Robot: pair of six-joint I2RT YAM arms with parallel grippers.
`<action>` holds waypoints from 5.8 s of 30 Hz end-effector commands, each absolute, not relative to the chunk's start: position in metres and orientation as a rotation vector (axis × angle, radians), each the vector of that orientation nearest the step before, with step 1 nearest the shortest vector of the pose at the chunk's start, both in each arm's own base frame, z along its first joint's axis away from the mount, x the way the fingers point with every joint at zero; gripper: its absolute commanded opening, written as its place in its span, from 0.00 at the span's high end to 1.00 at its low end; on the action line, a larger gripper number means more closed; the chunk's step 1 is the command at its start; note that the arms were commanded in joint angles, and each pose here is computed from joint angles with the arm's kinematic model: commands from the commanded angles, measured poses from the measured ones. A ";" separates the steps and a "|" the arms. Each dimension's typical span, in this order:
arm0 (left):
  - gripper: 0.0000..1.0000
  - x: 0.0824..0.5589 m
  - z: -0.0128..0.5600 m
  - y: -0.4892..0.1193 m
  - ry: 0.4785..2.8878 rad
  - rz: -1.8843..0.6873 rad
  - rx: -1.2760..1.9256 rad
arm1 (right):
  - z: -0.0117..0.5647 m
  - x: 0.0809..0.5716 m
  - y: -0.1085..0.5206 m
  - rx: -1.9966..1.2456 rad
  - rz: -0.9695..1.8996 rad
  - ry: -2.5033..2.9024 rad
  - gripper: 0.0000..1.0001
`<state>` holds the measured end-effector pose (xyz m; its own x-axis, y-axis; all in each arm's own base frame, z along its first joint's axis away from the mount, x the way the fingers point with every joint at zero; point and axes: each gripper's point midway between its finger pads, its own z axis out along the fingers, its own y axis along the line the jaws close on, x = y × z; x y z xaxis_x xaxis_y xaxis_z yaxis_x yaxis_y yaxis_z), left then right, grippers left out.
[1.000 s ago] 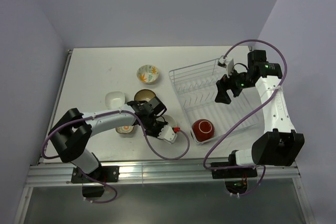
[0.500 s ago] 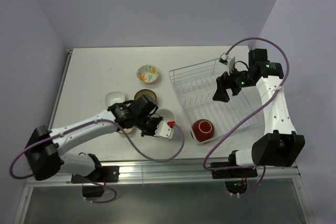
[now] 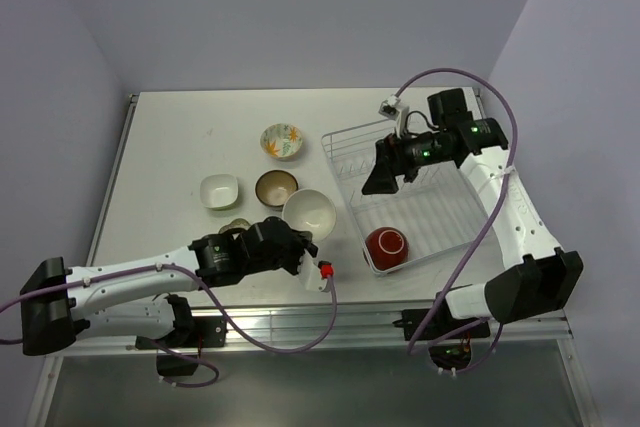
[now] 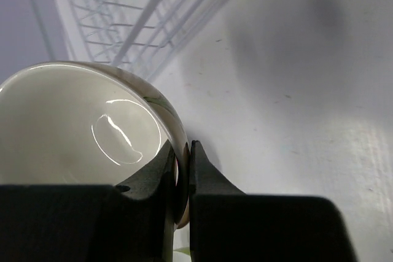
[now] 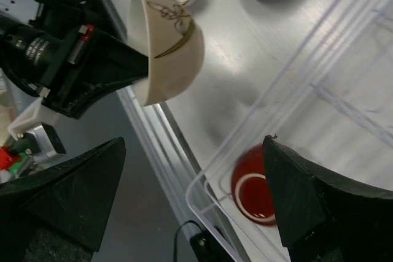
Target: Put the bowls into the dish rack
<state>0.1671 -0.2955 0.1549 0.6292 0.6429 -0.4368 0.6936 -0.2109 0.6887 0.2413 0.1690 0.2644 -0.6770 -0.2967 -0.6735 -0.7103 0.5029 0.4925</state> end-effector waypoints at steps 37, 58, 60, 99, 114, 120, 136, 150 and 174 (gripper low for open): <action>1.00 0.185 0.278 -0.324 0.900 0.003 1.473 | 0.272 0.206 0.274 -0.648 1.529 2.327 0.00; 1.00 0.181 0.291 -0.324 0.860 -0.012 1.431 | 0.273 0.195 0.283 -0.689 1.703 2.341 0.02; 1.00 0.180 0.291 -0.324 0.858 -0.015 1.434 | 0.274 0.195 0.283 -0.697 1.717 2.331 0.05; 0.60 0.172 0.260 -0.322 0.878 -0.034 1.534 | 0.299 0.211 0.259 -0.740 1.626 2.165 1.00; 0.57 0.169 0.232 -0.325 0.880 -0.020 1.661 | 0.295 0.207 0.257 -0.767 1.563 2.186 1.00; 0.68 0.172 0.226 -0.325 0.885 0.008 1.683 | 0.293 0.197 0.261 -0.824 1.532 2.179 1.00; 1.00 0.177 0.243 -0.320 0.906 -0.005 1.536 | 0.306 0.182 0.268 -0.862 1.630 2.163 0.33; 1.00 0.175 0.249 -0.314 0.894 -0.018 1.502 | 0.319 0.200 0.265 -0.710 1.723 2.173 0.05; 0.78 0.177 0.243 -0.321 0.926 -0.020 1.533 | 0.308 0.203 0.263 -0.733 1.657 2.180 1.00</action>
<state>0.1744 -0.3159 0.2243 0.6764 0.5428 -0.4978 0.5554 0.0679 0.8288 0.2129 0.2621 0.2817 -0.8688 -0.1992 -0.4534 -0.4942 0.2899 0.8196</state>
